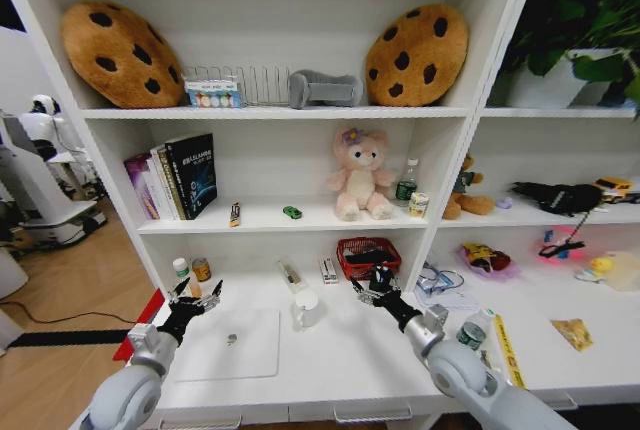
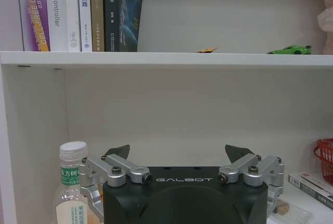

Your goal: Organize the objects on the table.

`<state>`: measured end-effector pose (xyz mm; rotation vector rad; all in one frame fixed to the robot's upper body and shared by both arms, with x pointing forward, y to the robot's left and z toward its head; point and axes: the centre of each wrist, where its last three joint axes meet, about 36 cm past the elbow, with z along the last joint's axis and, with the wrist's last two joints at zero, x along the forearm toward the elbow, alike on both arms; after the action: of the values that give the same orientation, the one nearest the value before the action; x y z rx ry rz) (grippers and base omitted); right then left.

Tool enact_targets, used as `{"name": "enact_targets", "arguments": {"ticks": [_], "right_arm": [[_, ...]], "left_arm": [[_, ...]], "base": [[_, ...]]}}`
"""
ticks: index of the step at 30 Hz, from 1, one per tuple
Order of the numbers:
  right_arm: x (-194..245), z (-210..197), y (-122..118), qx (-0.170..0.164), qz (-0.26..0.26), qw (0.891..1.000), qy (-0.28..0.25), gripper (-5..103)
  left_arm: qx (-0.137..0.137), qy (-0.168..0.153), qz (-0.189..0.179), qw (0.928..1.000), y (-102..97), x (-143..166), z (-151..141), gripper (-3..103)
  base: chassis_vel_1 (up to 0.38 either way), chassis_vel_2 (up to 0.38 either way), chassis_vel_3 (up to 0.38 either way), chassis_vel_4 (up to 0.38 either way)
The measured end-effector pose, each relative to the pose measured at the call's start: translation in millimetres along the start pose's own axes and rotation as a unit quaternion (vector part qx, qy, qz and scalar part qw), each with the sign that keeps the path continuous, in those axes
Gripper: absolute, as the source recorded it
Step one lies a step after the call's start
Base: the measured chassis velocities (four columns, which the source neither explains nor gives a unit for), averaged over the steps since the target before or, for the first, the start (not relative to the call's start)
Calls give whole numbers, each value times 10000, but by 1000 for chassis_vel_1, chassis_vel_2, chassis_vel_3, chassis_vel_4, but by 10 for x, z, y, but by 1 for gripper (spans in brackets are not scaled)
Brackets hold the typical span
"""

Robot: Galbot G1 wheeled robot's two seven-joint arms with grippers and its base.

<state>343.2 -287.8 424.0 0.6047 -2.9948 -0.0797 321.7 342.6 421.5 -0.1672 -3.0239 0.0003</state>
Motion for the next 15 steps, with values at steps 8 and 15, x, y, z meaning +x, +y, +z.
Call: {"name": "enact_targets", "arguments": {"ticks": [8, 15], "right_arm": [[416, -183, 31, 420, 581, 9964, -449, 100], [727, -350, -67, 773, 1608, 9801, -870, 100]], "left_arm": [[-291, -156, -234, 9992, 37, 34, 56, 100], [-505, -261, -784, 9953, 162, 142, 6, 100]], "base": [[0, 0, 0, 0], [0, 0, 0, 0]]}}
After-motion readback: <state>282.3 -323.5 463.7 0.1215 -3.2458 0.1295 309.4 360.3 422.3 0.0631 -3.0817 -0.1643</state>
